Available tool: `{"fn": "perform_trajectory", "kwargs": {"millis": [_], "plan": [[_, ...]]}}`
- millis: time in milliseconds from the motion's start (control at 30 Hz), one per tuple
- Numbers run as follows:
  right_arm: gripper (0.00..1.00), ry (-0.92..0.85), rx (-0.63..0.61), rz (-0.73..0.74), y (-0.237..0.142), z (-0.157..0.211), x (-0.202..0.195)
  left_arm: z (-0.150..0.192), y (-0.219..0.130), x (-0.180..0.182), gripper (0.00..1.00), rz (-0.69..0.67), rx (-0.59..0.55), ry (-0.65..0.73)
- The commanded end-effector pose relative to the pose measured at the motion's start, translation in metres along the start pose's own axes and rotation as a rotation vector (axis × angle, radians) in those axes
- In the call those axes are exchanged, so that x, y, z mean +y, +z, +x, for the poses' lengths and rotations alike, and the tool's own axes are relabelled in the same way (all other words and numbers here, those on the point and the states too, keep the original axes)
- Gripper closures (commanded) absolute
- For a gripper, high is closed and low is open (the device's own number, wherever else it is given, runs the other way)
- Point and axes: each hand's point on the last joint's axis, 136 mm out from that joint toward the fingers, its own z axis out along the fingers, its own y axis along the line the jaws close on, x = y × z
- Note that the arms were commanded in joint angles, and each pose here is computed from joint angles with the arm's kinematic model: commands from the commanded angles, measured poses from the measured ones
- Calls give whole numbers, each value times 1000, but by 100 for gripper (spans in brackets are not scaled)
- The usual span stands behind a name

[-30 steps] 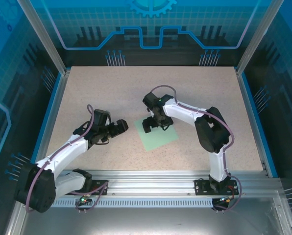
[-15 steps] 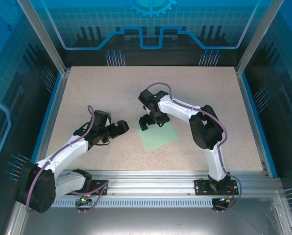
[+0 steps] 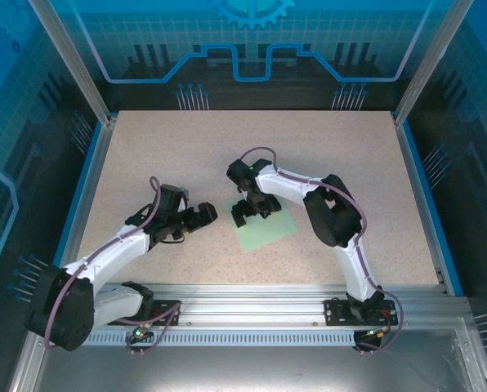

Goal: Fold a paper plane with a square sheet of paper (pick it up from the middle)

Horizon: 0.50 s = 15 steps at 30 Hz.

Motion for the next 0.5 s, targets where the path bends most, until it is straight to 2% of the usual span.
{"fn": "perform_trajectory", "kwargs": {"millis": [0, 167, 467], "plan": [[1, 35, 101, -24, 30, 22, -1, 4, 1, -6, 2, 22, 20, 27], [1, 44, 105, -20, 31, 24, -2, 6, 2, -4, 2, 15, 26, 25], [1, 43, -48, -1, -28, -4, -3, 6, 1, -7, 1, 21, 25, 36]]}}
